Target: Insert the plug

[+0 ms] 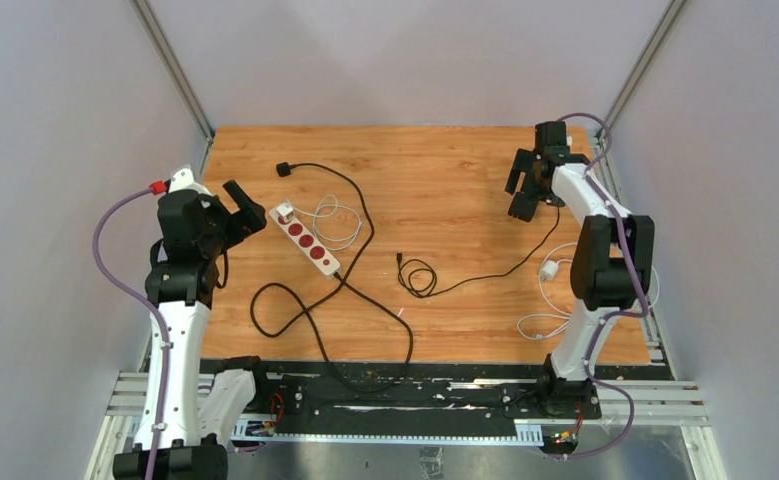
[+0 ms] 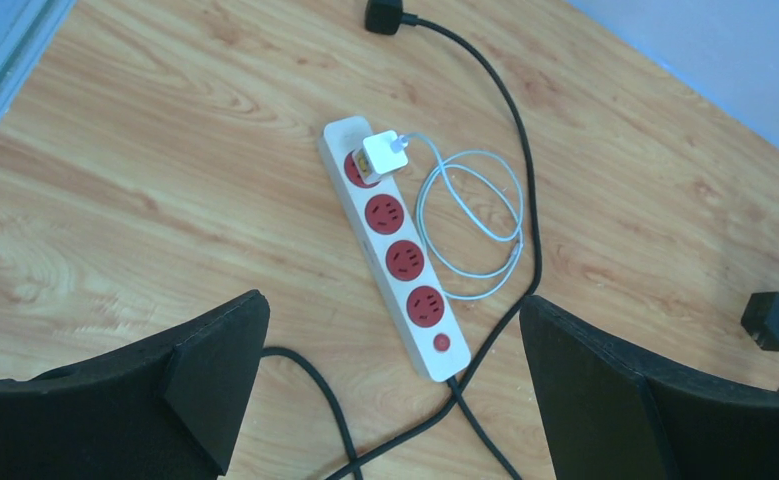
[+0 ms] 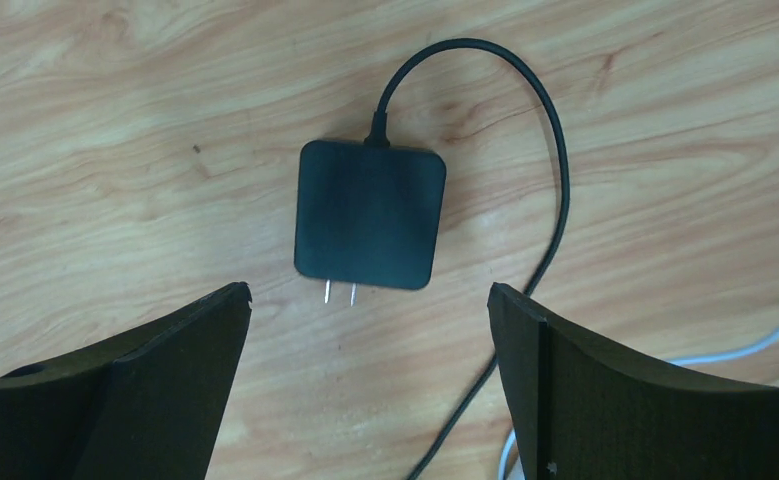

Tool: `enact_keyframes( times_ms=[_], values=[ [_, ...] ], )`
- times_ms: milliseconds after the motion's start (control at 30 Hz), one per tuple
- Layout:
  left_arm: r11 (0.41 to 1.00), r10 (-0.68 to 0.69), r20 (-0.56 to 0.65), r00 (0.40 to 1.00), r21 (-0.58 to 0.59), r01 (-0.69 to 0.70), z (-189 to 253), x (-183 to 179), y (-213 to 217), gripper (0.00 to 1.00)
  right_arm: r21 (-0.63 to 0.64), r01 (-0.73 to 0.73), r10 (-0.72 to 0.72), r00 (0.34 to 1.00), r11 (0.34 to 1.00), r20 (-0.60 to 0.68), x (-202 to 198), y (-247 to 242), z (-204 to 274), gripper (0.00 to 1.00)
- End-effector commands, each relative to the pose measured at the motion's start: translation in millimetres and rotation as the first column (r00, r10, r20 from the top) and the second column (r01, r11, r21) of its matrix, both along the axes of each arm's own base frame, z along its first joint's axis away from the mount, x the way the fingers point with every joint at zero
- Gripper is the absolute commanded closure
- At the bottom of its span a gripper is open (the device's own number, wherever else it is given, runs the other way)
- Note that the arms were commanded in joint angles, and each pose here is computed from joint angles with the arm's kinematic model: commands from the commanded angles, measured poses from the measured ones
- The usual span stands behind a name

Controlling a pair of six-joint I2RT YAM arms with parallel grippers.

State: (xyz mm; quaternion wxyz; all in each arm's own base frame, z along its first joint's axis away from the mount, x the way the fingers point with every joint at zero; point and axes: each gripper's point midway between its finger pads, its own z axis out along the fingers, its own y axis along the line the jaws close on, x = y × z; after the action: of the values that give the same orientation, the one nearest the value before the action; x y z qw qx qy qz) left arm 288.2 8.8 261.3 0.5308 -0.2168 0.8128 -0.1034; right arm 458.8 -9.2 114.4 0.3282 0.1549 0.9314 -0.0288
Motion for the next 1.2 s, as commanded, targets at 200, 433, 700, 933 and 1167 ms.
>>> enact_keyframes(
  times_ms=[200, 433, 700, 933, 1167],
  values=[
    [1.0, -0.006, -0.038, 0.999, 0.011, 0.006, -14.6, -2.3, 0.2, 0.0, -0.02, 0.072, -0.075, 0.975, 0.997, -0.207, 4.2, -6.6, -71.9, 0.05],
    [0.999, -0.034, -0.05, 0.998, -0.012, 0.033, -20.8, 6.1, -5.0, 0.0, 0.026, 0.029, -0.023, 0.975, 0.999, -0.223, 18.0, 5.3, -104.7, 0.21],
    [0.937, -0.31, 0.025, 0.95, -0.16, 0.31, -12.2, 21.7, -57.9, 0.0, 0.019, -0.379, 0.377, 0.924, 0.925, 0.068, 22.1, 63.4, -29.3, 0.64],
    [0.715, -0.622, 0.161, 0.766, -0.282, 0.64, 15.1, 25.6, -156.1, 0.0, -0.261, -0.869, 0.879, 0.317, 0.42, 0.357, -60.0, 209.7, 52.6, 0.63],
    [0.575, -0.763, 0.122, 0.635, -0.323, 0.752, 6.2, 14.4, -236.0, 0.0, -0.427, -0.904, 0.863, -0.202, 0.017, 0.463, -156.5, 307.7, 106.3, 0.61]
  ],
)
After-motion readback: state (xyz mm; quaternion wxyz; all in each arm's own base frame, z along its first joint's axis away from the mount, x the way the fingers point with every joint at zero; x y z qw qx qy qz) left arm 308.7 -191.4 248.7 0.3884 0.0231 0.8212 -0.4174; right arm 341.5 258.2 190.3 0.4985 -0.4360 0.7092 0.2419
